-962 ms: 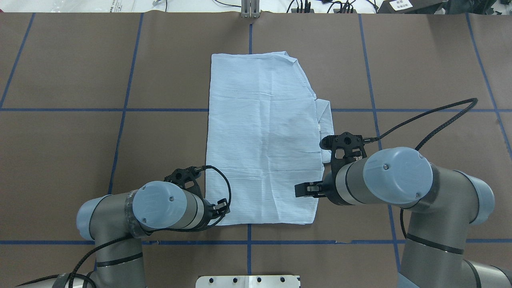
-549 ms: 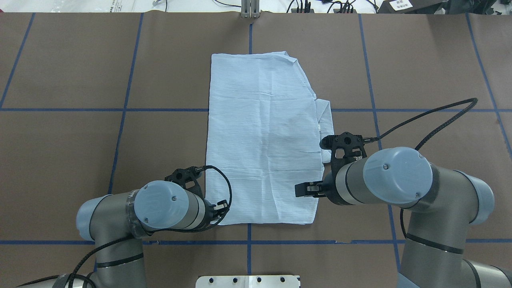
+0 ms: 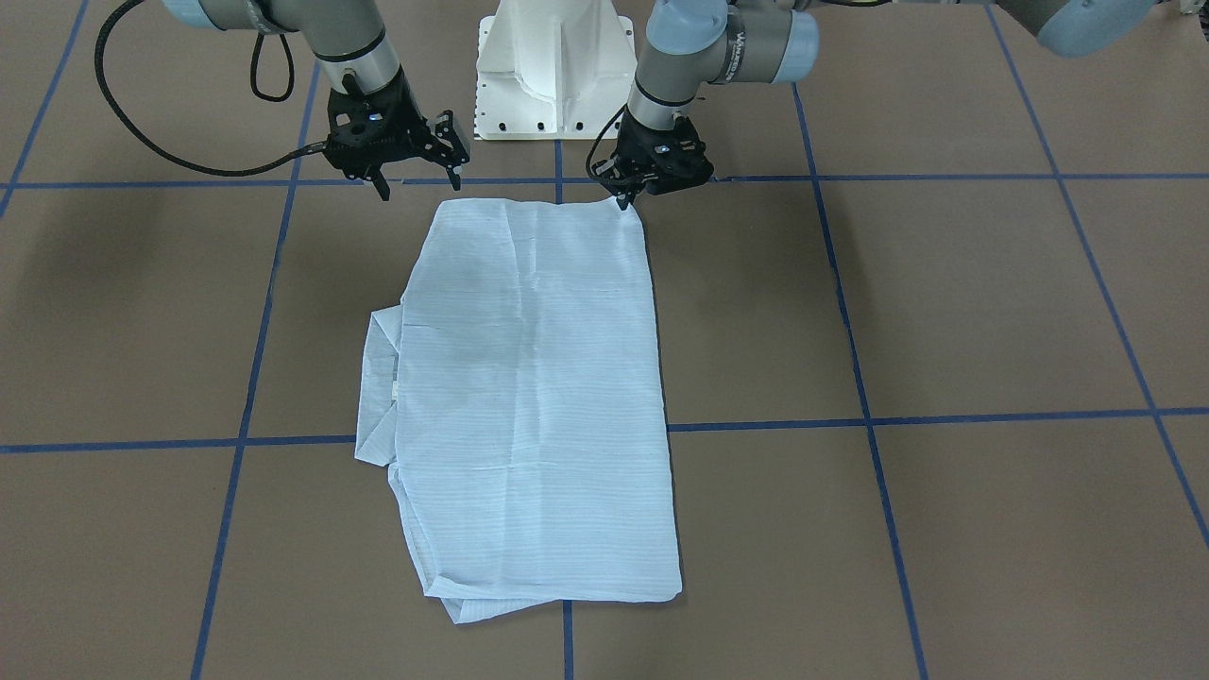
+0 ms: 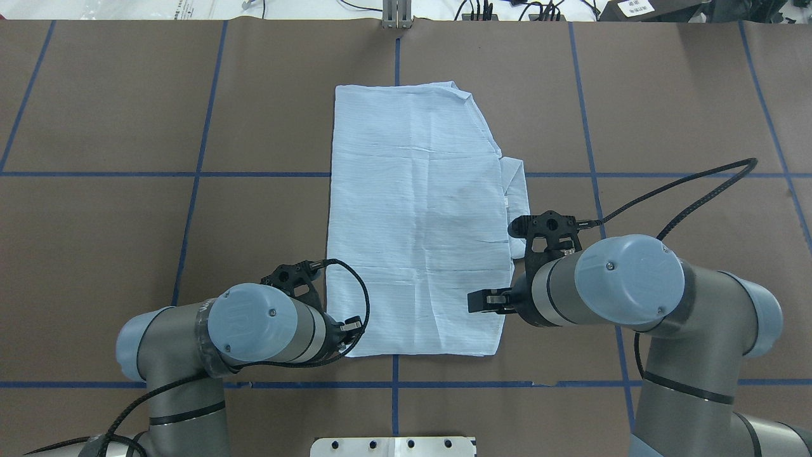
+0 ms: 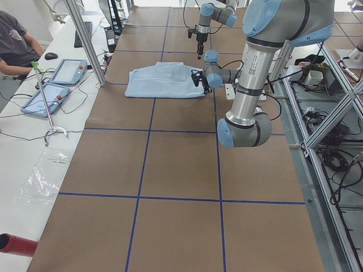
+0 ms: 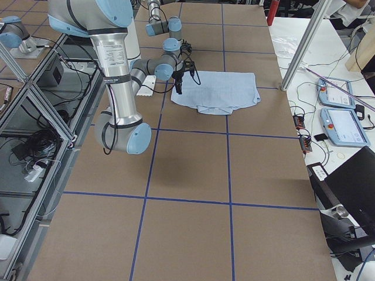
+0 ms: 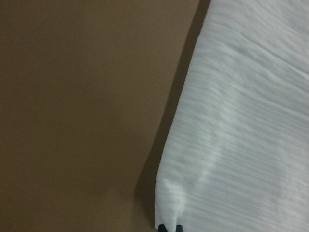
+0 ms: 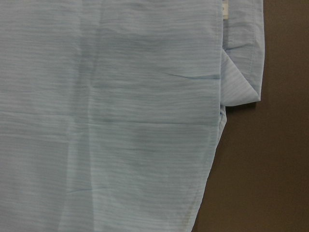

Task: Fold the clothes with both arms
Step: 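Lower both grippers onto the near edge of the folded shirt, then close both grippers on the near corners of the folded shirt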

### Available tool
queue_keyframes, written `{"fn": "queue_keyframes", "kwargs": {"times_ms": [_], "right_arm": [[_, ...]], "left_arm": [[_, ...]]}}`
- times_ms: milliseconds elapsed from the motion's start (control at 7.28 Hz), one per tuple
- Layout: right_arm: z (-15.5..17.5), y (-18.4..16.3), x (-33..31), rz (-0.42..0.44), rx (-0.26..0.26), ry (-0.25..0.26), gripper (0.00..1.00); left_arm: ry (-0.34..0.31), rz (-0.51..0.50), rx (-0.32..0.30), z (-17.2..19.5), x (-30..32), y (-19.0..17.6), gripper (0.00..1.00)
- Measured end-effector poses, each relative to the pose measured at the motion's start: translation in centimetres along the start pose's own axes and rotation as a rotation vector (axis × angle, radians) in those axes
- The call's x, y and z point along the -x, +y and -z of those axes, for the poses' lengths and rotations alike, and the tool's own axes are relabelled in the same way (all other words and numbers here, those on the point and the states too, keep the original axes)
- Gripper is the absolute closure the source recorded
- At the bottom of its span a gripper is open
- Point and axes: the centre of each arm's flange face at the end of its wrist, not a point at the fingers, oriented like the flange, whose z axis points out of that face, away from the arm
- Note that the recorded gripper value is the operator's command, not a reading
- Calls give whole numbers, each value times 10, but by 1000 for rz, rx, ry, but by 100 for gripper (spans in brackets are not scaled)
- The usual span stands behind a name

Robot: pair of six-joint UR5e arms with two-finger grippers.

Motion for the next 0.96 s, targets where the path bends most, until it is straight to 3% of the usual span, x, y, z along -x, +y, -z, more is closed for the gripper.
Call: {"fn": "queue_keyframes", "kwargs": {"times_ms": [549, 962], "right_arm": [[-46, 29, 48, -417, -13, 30, 0], [-66, 29, 49, -562, -24, 112, 0]], "left_arm": [[22, 4, -4, 13, -3, -5, 100], [24, 4, -4, 14, -4, -5, 100]]}}
